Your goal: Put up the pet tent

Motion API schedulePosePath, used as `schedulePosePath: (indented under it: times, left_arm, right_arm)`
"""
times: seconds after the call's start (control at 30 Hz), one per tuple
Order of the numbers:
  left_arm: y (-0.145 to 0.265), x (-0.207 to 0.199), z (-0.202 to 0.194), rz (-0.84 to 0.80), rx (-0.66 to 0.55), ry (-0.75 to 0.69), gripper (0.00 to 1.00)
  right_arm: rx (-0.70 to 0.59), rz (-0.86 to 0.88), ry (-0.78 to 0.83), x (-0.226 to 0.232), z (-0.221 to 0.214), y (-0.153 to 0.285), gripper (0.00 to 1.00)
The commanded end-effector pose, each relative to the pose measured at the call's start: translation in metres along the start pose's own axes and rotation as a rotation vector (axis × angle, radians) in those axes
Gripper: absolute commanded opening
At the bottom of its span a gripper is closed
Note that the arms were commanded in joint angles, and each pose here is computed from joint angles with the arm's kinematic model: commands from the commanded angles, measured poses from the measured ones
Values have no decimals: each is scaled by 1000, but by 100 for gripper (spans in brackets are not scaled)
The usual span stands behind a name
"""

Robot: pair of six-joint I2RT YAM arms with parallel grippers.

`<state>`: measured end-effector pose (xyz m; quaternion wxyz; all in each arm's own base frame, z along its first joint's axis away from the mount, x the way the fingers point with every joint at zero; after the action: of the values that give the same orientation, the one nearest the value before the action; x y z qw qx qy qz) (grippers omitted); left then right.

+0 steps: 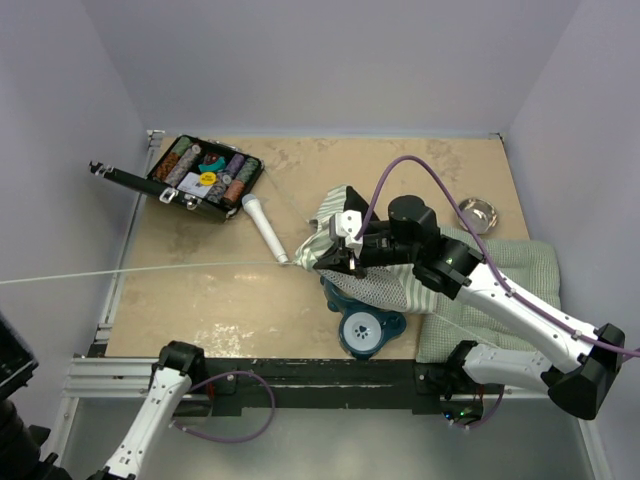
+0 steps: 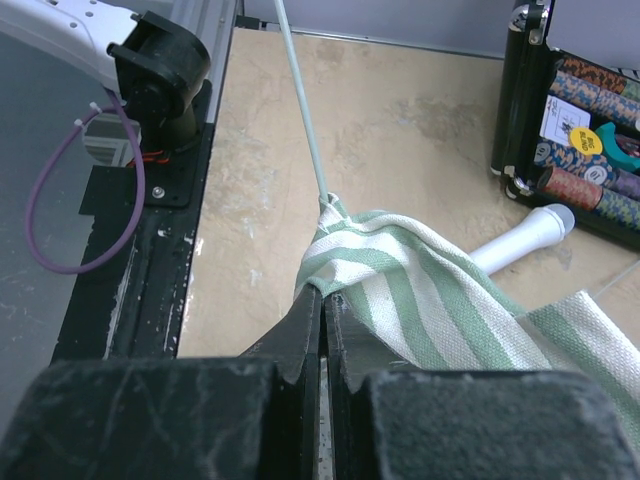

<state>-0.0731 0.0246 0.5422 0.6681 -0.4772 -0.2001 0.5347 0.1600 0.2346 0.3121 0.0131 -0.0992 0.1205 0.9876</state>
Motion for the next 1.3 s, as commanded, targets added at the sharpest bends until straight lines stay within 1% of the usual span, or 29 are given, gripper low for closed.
schedulePosePath:
  times: [0.0, 0.2, 0.33, 0.4, 0.47, 0.5, 0.57, 0.7, 0.77, 0.87, 0.93, 1.1, 1.27]
  left_arm:
    - [3, 0, 26, 30, -104, -62, 54]
    - [-5, -4, 22, -3, -85, -24, 54]
    - [-7, 0, 19, 40, -73, -7, 54]
    - [-2, -2, 9, 14, -7, 0, 57]
    - [7, -1, -5, 42, 71, 36, 60]
    - [13, 1, -11, 54, 98, 29, 61]
    - [18, 10, -17, 146, 104, 9, 64]
    - [35, 30, -17, 396, 48, -80, 66]
    - [44, 34, -22, 448, 41, -94, 69]
    - [49, 39, -31, 492, 42, -105, 70]
    - [44, 46, -41, 530, 49, -102, 71]
    - [18, 51, -47, 505, 56, -66, 71]
    - [-4, 44, -40, 391, 53, 0, 71]
  right_arm:
    - [-52, -14, 48, -5, 20, 5, 0]
    - [-42, -6, 69, -8, 22, 4, 0]
    - [-32, -13, 66, -7, 18, 5, 0]
    - [-35, -14, 66, -6, 18, 6, 0]
    - [-38, -12, 65, -6, 19, 6, 0]
    - [-39, -11, 63, -7, 20, 5, 0]
    - [-40, -11, 61, -8, 21, 5, 0]
    - [-51, -18, 66, -8, 26, 7, 0]
    - [-52, -26, 70, -8, 27, 8, 0]
    - [-55, -36, 78, -8, 29, 9, 0]
    - [-49, -32, 87, -8, 30, 11, 0]
    - [-40, -34, 93, -6, 27, 12, 0]
    - [-40, -27, 89, -6, 25, 9, 0]
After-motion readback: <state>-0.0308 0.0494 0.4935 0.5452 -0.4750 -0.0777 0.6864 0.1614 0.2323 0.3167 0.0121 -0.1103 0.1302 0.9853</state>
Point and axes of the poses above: each gripper's point midway between its finger pads, its own y axis back along the fingers, its own x axis along the line the jaws close on, z = x × y, the point moved 9 cm from there along y, back along the fingers, and after that the axes turned 3 degrees about y, right-handed, at the moved point
